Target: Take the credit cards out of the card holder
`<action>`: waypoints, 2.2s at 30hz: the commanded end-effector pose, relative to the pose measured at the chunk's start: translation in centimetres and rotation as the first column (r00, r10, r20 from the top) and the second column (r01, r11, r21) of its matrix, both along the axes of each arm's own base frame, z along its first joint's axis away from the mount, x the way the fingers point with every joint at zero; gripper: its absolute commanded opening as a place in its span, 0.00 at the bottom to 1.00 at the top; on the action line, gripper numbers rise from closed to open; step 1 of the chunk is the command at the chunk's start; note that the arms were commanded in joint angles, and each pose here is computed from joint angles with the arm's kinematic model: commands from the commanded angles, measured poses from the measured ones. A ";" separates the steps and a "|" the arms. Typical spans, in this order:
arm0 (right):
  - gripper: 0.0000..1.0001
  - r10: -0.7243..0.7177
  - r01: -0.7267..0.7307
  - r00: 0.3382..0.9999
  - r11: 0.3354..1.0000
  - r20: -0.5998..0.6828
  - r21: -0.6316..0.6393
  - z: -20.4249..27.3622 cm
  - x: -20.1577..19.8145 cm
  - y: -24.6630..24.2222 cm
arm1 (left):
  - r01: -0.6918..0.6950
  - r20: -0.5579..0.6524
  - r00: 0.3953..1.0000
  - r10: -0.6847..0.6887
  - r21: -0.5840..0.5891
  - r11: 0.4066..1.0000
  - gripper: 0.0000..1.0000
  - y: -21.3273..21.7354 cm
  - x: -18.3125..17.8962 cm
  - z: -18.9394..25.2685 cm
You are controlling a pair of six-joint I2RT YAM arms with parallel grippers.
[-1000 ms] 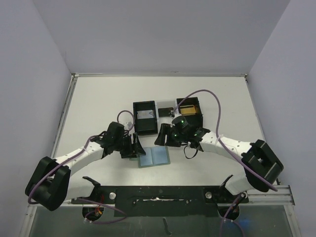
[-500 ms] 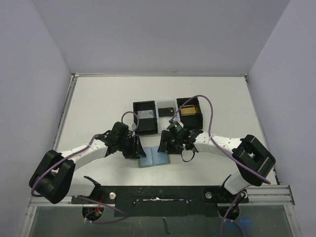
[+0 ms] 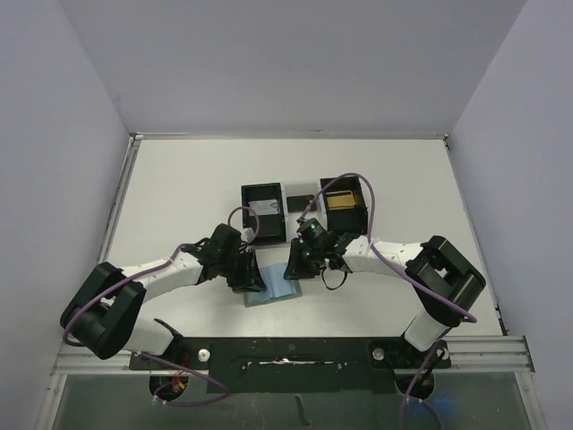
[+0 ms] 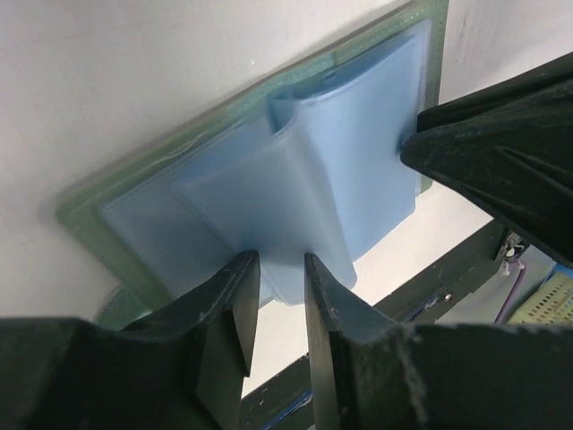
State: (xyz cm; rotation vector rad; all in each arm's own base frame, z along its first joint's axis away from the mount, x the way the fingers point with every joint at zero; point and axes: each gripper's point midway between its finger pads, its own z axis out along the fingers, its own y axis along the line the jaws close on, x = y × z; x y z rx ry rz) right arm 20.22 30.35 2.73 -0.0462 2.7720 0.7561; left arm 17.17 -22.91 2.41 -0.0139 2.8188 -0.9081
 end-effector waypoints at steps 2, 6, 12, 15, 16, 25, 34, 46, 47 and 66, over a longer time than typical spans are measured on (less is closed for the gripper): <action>0.17 0.068 -0.079 0.996 0.982 0.065 0.174 3.5 0.7 3.7 | 0.005 0.060 0.998 -0.003 -0.030 1.000 0.25 -0.9 1.2 0.6; 0.14 0.088 -0.103 0.993 0.971 0.078 0.214 4.3 0.6 4.2 | 0.007 0.056 0.998 -0.005 -0.030 1.000 0.24 -0.8 1.1 0.4; 0.15 0.115 -0.130 0.991 0.960 0.072 0.247 4.8 0.4 4.9 | 0.005 0.055 0.998 -0.003 -0.032 0.999 0.22 -0.8 0.9 0.4; 0.15 0.115 -0.129 0.991 0.961 0.070 0.244 4.8 0.4 4.8 | 0.003 0.061 0.998 -0.001 -0.033 0.999 0.21 -0.8 0.9 0.5; 0.15 0.116 -0.129 0.991 0.961 0.070 0.243 4.8 0.4 4.8 | 0.002 0.066 0.998 0.001 -0.033 0.999 0.20 -0.8 1.0 0.6; 0.00 0.008 -0.017 0.997 0.993 0.074 0.120 3.8 1.5 1.7 | -0.044 0.143 0.989 0.036 0.051 0.998 0.26 0.8 2.3 2.3; 0.01 -0.026 0.022 0.998 0.998 0.061 0.064 3.0 1.9 -1.2 | -0.062 0.173 0.983 0.054 0.037 0.997 0.46 1.1 2.3 2.3; 0.14 0.096 -0.115 0.987 0.982 0.131 0.151 7.1 1.6 2.8 | -0.016 0.124 0.992 0.020 -0.035 0.999 0.35 -0.5 1.7 0.8; 0.15 0.109 -0.130 0.985 0.977 0.132 0.166 7.3 1.5 3.2 | -0.017 0.124 0.992 0.021 -0.039 0.999 0.33 -0.5 1.6 0.8; 0.37 0.200 -0.214 0.975 0.959 0.092 0.184 6.3 0.4 5.7 | -0.032 0.145 0.989 0.037 -0.036 0.999 0.29 -0.2 1.8 1.4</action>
